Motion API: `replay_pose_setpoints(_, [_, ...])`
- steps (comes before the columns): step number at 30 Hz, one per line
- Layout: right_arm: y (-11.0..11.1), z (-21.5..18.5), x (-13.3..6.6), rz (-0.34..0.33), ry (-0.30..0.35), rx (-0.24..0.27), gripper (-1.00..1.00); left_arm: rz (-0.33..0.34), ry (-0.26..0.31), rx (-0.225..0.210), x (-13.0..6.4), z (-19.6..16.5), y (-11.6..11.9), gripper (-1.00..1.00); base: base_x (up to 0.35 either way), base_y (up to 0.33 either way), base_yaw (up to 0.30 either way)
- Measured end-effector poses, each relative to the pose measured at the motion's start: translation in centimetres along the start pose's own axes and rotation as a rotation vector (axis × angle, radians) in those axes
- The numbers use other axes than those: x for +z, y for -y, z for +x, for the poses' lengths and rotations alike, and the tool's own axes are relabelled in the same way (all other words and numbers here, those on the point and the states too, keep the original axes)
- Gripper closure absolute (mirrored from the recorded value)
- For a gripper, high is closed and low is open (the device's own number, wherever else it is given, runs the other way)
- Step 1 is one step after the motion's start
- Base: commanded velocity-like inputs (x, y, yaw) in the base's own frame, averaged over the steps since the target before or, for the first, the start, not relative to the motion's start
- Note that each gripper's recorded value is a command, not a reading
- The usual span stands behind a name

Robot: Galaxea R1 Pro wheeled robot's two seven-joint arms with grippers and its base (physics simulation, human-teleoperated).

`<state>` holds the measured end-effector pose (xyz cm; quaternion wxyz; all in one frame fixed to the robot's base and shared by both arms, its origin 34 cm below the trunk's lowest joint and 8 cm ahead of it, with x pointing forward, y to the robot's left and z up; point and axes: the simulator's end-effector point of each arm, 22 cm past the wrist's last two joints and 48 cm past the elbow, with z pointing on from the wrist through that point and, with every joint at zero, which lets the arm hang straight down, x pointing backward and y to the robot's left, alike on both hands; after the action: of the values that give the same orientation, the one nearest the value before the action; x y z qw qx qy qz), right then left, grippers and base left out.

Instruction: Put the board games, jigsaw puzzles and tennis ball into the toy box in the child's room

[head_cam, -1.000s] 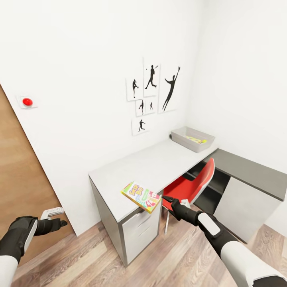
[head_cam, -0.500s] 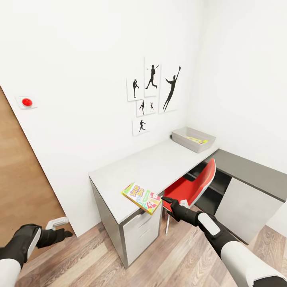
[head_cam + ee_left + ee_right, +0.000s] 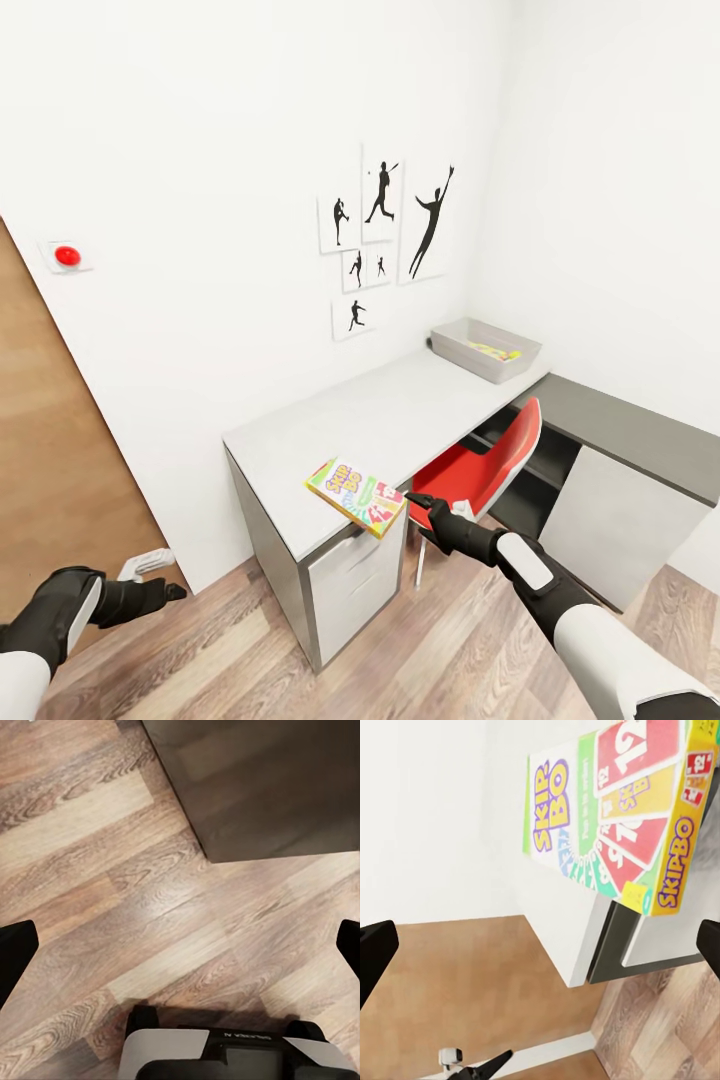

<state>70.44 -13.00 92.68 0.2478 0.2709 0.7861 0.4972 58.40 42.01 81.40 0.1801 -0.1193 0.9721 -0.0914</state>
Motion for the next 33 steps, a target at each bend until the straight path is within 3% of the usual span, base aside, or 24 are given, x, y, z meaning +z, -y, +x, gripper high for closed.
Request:
replay_pose_setpoints(17, [1.8, 0.2, 0.3, 0.038, -0.007, 0.020, -1.00, 0.000, -0.023, -0.001, 1.0, 0.8, 0.1, -1.00, 0.000, 0.000, 0.000])
replay_pose_setpoints(23, [1.9, 0.2, 0.3, 0.039, -0.006, 0.021, -1.00, -0.005, -0.040, 0.031, 1.2, 1.2, 0.4, -1.00, 0.000, 0.000, 0.000])
replay_pose_setpoints(33, [1.9, 0.2, 0.4, 0.037, -0.005, 0.020, -1.00, -0.007, -0.044, 0.041, 1.3, 1.3, 0.5, -1.00, 0.000, 0.000, 0.000])
